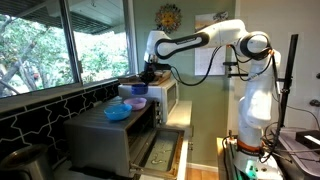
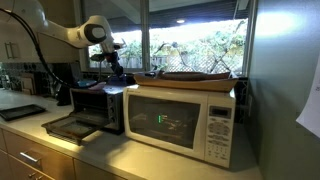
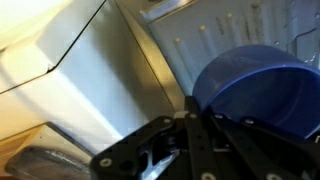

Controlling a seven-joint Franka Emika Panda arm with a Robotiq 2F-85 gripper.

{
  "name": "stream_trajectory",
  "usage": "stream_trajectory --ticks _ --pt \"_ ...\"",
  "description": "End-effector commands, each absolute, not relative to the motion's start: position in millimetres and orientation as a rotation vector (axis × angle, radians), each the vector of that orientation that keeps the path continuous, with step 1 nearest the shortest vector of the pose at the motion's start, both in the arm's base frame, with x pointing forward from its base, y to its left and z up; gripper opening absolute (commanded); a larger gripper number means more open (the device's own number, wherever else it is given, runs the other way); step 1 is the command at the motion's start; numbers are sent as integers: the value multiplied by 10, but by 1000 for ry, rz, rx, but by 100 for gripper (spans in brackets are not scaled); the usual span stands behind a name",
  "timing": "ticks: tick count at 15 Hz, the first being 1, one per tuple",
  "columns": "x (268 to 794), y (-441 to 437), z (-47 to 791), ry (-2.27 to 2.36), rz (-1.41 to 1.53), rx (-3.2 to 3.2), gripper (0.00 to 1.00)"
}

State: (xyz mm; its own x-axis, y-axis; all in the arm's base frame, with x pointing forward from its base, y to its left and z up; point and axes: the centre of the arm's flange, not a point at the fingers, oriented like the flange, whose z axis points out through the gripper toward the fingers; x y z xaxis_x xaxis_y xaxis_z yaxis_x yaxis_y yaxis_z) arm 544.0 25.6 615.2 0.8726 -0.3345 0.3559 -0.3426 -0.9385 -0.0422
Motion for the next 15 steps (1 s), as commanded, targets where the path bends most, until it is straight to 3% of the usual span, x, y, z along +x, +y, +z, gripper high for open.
stream_trajectory --ticks 1,15 --pt "5443 366 6334 -529 522 3003 1" --pt "5198 1158 6436 -593 623 2959 1"
